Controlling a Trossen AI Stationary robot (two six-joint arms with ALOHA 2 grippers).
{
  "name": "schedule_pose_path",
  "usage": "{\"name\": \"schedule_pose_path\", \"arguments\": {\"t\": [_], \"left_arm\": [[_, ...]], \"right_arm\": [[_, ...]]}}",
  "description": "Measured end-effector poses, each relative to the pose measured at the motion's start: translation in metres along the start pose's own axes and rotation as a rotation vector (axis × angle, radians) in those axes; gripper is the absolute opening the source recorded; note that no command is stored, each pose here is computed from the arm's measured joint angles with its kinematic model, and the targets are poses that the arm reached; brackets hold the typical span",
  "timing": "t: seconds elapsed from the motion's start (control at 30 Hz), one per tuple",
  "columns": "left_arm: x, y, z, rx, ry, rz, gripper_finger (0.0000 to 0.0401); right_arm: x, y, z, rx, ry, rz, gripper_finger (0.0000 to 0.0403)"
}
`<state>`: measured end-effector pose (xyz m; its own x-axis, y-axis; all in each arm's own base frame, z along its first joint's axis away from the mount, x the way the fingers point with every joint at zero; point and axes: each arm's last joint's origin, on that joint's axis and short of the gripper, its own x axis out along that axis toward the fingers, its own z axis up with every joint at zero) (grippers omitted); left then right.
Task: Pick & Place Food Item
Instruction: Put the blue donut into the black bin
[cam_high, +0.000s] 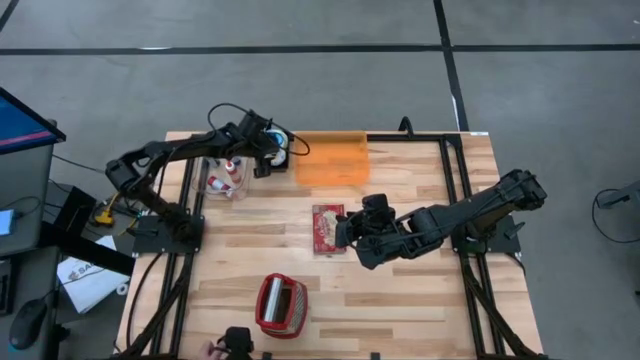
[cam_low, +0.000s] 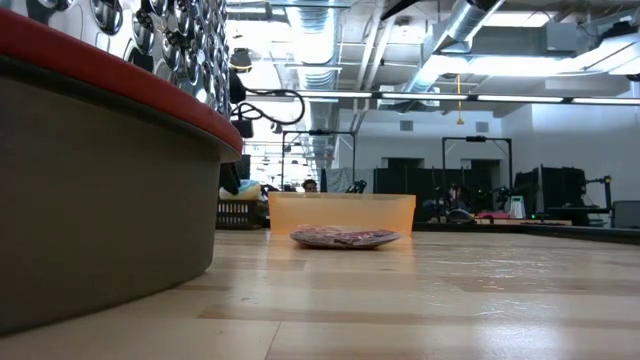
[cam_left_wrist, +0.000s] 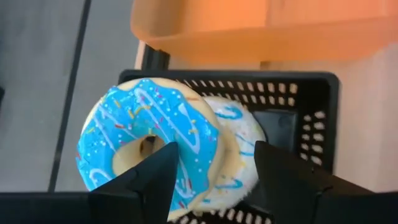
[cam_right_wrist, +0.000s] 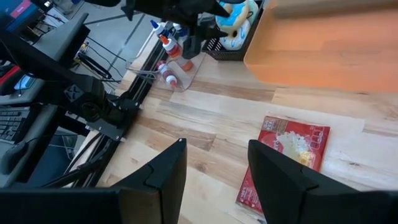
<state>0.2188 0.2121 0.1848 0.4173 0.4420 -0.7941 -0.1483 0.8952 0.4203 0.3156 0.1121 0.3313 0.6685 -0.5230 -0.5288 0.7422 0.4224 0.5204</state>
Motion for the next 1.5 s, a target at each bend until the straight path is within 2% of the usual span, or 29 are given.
{"name": "schedule_pose_path", "arguments": {"t": [0.3, 0.67, 0.87, 1.13, 1.33, 1.5], "left_arm": [[0.011, 0.003, 0.002, -0.005, 0.013, 0.076, 0.0182], [0.008, 0.005, 0.003, -0.033, 0.026, 0.118, 0.0085], [-0.010, 0.005, 0.005, -0.074, 0.007, 0.127, 0.0056], [-0.038, -0.009, 0.013, -0.064, -0.043, 0.042, 0.0058], [-0.030, -0.029, 0.014, -0.033, -0.039, 0.010, 0.0060], [-0.026, -0.032, 0.009, -0.047, -0.033, 0.017, 0.0069]], "right_arm": [[-0.002, 0.000, -0.002, 0.007, 0.005, 0.003, 0.0163], [-0.002, 0.000, -0.001, 0.007, 0.005, 0.001, 0.0163], [-0.002, 0.000, -0.002, 0.006, 0.005, 0.002, 0.0163], [-0.003, 0.000, -0.003, 0.003, -0.001, 0.005, 0.0163], [-0.008, 0.001, -0.007, -0.001, -0.006, 0.016, 0.0163], [-0.013, 0.001, -0.011, 0.015, 0.003, 0.026, 0.0163]]}}
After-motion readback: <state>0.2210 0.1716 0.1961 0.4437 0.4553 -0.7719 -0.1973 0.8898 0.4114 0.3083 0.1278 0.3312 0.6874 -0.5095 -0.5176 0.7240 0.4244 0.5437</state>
